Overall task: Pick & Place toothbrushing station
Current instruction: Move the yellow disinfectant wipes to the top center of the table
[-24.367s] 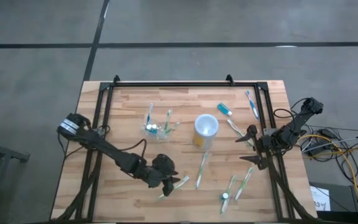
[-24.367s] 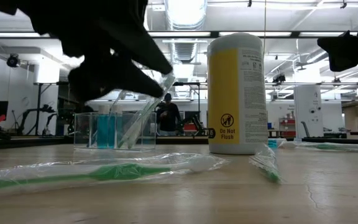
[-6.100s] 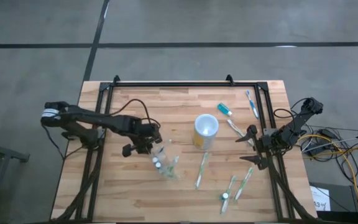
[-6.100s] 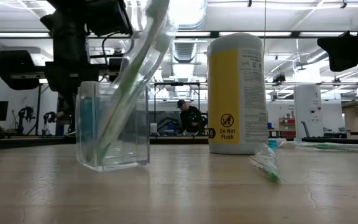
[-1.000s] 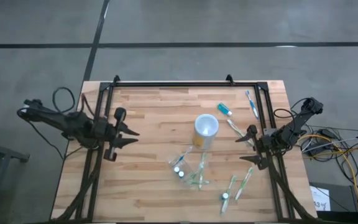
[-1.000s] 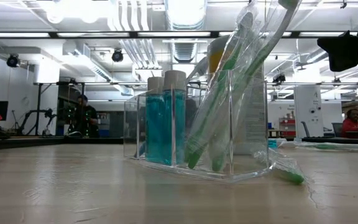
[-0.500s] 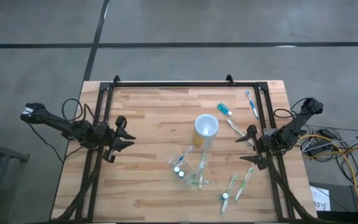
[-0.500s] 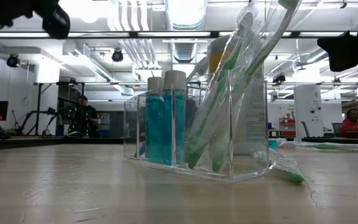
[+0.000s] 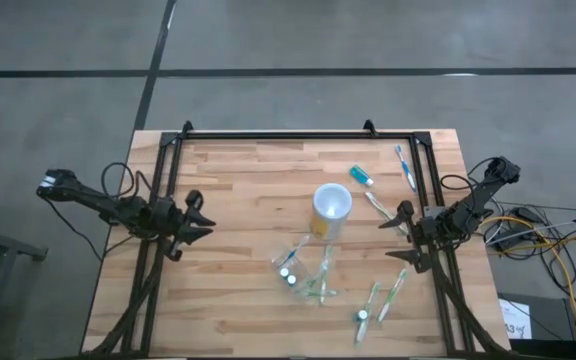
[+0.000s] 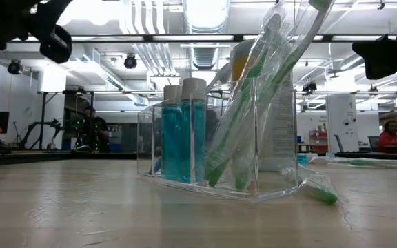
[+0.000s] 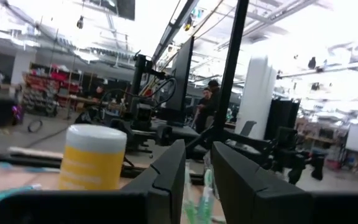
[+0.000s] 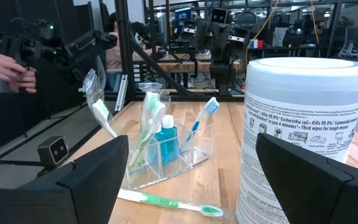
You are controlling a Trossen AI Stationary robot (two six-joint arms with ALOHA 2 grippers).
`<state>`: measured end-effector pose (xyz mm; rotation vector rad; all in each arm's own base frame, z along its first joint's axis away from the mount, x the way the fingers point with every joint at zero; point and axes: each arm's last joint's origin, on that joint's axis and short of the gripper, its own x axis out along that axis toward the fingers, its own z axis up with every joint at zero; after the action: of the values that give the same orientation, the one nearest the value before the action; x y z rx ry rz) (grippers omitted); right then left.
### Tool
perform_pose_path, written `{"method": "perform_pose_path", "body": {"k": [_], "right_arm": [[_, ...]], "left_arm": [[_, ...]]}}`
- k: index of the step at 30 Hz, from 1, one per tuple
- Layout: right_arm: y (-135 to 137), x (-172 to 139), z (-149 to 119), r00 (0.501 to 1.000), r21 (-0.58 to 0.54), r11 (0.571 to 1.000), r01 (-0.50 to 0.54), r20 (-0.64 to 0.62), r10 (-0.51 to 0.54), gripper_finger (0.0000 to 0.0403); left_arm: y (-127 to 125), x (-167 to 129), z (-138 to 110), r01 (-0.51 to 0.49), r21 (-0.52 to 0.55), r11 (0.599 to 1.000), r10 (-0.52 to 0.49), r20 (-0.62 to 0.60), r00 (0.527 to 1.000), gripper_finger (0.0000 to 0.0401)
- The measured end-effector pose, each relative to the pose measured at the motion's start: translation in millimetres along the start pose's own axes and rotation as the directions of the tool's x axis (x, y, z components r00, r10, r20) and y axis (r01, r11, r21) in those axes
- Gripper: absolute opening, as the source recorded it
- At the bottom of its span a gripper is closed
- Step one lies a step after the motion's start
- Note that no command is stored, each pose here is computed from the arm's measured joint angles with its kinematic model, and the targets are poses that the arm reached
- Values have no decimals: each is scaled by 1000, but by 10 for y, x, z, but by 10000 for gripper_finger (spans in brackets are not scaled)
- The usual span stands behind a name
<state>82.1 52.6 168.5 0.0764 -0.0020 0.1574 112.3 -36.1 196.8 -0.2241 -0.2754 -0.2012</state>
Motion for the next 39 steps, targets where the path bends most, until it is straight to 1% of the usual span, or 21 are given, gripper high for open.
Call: {"method": "perform_pose_path", "body": {"k": [5,8,11,14,19,22,24,29,39], "right_arm": [[0,0,0,1000,0,1000,0,0,0,345],[0,0,1,1000,0,1000,0,0,0,346],[0,0,1,1000,0,1000,0,1,0,350],[0,0,1,1000,0,1000,0,0,0,349],[0,0,1,1000,0,1000,0,1,0,345],[0,0,1,1000,0,1000,0,0,0,347],[0,0,1,1000,0,1000,0,1,0,349],[0,0,1,1000,0,1000,0,1,0,348],[0,0,1,1000,1,1000,0,1,0,350]], "left_arm": [[-5,0,-7,21,121,992,-20,-9,1000,85],[-2,-2,-44,30,139,990,-24,-47,999,85],[3,-6,-99,41,116,992,-29,-105,994,85],[3,-11,-142,54,58,997,-45,-151,988,85],[18,-30,-238,45,38,998,-34,-250,968,85],[19,-31,-240,37,8,999,-34,-253,967,85],[19,-31,-239,36,5,999,-34,-252,967,85],[20,-32,-245,48,55,997,-33,-257,966,85],[20,-32,-246,49,59,997,-32,-257,966,85]]}}
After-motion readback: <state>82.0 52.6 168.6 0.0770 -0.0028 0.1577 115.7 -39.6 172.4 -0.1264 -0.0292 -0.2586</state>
